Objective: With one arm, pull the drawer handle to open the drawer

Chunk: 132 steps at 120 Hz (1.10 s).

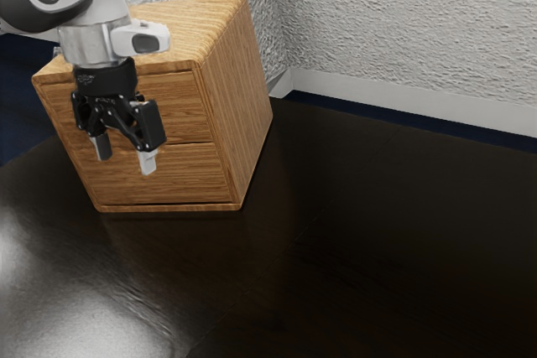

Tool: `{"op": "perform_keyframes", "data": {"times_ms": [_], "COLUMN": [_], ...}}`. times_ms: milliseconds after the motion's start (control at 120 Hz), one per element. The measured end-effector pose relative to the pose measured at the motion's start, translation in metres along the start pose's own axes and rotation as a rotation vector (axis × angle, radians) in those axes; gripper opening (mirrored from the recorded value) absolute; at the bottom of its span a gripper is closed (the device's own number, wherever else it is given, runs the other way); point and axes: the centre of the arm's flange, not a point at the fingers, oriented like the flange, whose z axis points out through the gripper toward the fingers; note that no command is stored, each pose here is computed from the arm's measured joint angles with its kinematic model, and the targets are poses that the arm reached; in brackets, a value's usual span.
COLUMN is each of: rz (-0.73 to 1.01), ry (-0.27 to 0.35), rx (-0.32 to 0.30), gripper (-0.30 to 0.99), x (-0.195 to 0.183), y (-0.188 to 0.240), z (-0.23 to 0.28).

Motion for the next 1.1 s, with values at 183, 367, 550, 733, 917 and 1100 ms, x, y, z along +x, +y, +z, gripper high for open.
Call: {"op": "perform_keyframes", "data": {"times_ms": [183, 367, 550, 733, 917, 1100], "rz": [0.015, 0.057, 0.019, -0.247, -0.565, -0.811], "ry": [0.178, 0.314, 0.452, 0.399, 0.359, 0.35], "rx": [0.004, 0.005, -0.005, -0.057, -0.111, -0.141], "gripper": [0.69, 0.69, 0.69, 0.69, 0.69, 0.69], "x": [0.019, 0.012, -0.021, -0.012, -0.009, -0.011], "y": [-0.003, 0.012, 0.011, 0.004, -0.002, -0.011], "z": [-0.016, -0.055, -0.122, -0.111, -0.104, -0.103]}}
